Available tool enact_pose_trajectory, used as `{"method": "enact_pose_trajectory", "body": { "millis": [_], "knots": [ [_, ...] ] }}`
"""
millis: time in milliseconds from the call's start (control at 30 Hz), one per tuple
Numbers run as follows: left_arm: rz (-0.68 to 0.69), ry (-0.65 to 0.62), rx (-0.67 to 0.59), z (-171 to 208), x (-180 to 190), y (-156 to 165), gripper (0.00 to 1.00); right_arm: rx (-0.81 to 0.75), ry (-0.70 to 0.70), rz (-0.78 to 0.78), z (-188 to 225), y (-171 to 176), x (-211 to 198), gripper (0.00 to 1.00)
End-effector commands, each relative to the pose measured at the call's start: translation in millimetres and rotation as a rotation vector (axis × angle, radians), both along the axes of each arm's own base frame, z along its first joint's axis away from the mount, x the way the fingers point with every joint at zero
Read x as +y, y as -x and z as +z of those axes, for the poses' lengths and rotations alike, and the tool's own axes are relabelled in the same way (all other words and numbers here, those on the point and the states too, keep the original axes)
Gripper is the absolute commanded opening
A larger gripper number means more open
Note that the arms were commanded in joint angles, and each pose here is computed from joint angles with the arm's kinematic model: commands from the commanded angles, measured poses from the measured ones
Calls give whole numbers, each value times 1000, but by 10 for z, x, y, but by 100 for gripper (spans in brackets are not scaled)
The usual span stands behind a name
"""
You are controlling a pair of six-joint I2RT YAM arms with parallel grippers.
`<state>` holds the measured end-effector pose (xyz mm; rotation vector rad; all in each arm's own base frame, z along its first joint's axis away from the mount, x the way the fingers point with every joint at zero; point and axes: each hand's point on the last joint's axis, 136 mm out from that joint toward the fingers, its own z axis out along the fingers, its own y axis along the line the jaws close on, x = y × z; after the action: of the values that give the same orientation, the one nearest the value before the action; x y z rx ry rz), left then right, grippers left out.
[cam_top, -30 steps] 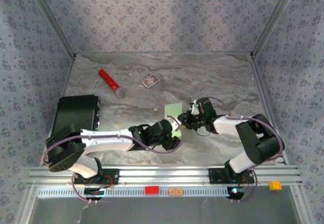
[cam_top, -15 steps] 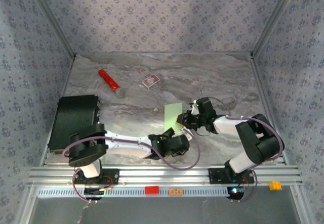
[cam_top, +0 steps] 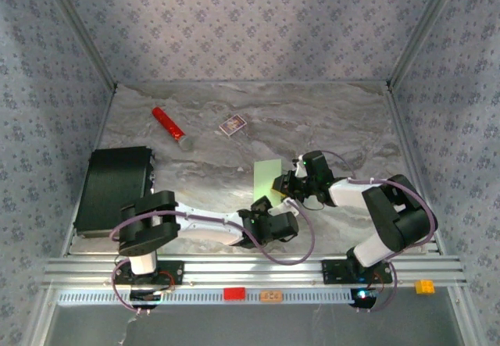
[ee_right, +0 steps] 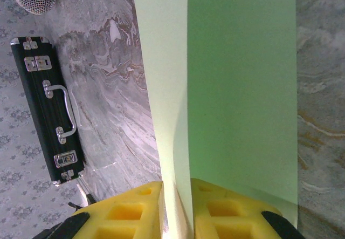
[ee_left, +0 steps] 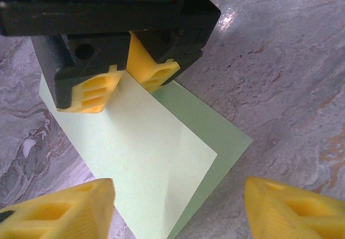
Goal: Fold a paper plane with a square sheet of paper (pick it up from the middle)
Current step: Fold the triangle a second time at the center of the table.
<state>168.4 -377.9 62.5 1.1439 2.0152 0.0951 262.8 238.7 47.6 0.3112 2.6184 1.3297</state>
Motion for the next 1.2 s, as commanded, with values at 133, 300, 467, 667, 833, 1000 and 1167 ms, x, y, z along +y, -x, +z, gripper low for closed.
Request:
{"method": "enact_pose_trajectory", "body": {
  "millis": [133, 300, 467, 667, 833, 1000, 1167],
  "knots": [
    [37, 1, -11, 29, -2, -83, 50, -6, -20, -6, 72, -59, 20, 21],
    [32, 26, 6, 52, -25, -65, 39, -8, -18, -9, 78, -57, 12, 21],
    [39, 66, 40, 84, -29, -74, 25, -10, -15, -12, 82, -46, 1, 22],
    [46, 160, 136, 134, -1, -89, 7, -15, -6, -23, 93, -49, -40, 24],
    [49, 299, 296, 149, 25, -86, 3, -12, 27, -44, 92, -46, -125, 28],
    [49, 422, 458, 155, 68, -102, 3, -24, 75, -77, 147, -20, -274, 32],
    [67, 535, 568, 176, 130, -159, 3, -36, 128, -93, 193, 87, -402, 33]
  ]
}}
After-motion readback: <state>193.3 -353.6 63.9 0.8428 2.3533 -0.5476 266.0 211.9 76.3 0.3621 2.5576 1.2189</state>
